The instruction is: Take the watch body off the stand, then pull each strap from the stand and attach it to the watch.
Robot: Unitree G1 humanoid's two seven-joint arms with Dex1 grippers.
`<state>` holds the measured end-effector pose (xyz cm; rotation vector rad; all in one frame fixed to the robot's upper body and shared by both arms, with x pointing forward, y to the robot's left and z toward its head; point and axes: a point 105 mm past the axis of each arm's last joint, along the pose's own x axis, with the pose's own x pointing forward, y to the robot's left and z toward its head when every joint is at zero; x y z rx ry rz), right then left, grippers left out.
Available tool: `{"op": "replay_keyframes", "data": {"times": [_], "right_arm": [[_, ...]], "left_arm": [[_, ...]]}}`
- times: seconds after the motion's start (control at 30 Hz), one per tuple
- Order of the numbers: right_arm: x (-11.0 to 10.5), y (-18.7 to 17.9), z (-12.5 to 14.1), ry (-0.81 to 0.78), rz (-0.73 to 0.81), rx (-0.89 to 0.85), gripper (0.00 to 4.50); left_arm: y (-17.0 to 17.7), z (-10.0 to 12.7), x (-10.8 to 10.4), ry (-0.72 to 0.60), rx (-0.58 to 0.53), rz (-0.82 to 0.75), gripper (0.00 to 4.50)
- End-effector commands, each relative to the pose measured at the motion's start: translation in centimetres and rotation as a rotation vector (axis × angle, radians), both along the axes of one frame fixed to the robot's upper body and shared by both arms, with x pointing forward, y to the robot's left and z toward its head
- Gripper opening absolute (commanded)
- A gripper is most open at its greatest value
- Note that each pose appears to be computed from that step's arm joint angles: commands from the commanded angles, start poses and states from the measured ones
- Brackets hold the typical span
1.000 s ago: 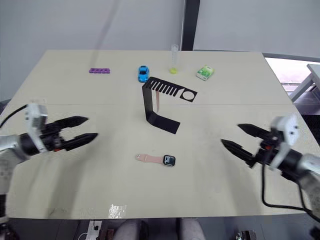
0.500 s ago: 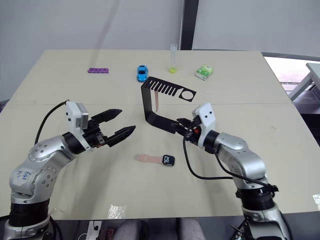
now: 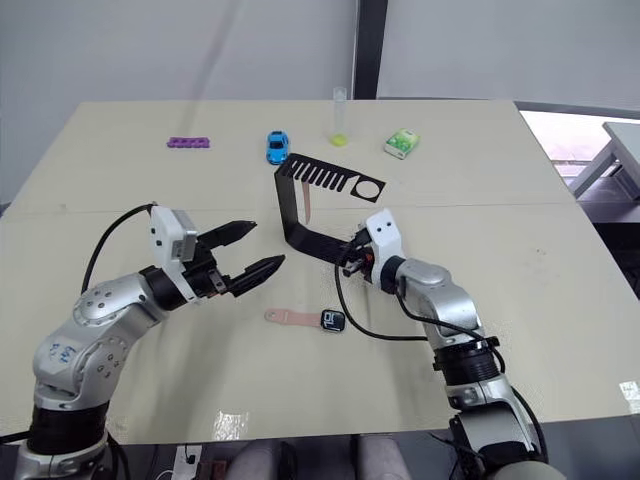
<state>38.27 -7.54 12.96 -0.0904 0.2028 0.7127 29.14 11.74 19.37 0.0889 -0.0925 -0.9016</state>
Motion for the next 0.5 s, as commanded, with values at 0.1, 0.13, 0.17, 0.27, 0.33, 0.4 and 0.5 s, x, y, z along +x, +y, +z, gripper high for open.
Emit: {"op": "replay_keyframes", "data": {"times": [0.1, 0.13, 0.17, 0.27, 0.33, 0.4, 0.5], "right_arm": [[0.5, 0.5, 0.1, -0.003, -0.002, -0.026, 0.08], [0.6, 0.4, -0.4, 0.016, -0.011, -0.045, 0.08], [0.6, 0.2, -0.7, 0.029, -0.016, -0.062, 0.08], [0.6, -0.1, -1.7, 0.065, -0.017, -0.099, 0.08], [0.6, -0.2, -1.8, 0.075, -0.021, -0.096, 0.08], [0.5, -0.1, -1.8, 0.078, -0.018, -0.091, 0.08], [0.4, 0.1, -1.8, 0.082, -0.010, -0.090, 0.08]], "left_arm": [[-0.5, 1.3, -0.1, -0.053, -0.003, 0.002, 4.50], [-0.6, 1.3, -0.1, -0.054, -0.002, 0.001, 4.50], [-0.8, 1.2, -0.1, -0.055, 0.001, -0.002, 4.50], [-1.7, 1.0, 0.0, -0.060, 0.001, 0.010, 4.50], [-2.1, 0.7, 0.4, -0.064, -0.001, 0.047, 4.50], [-2.4, 0.4, 0.9, -0.066, -0.001, 0.086, 4.50], [-3.1, 0.1, 1.3, -0.117, 0.039, 0.119, 4.50]]}}
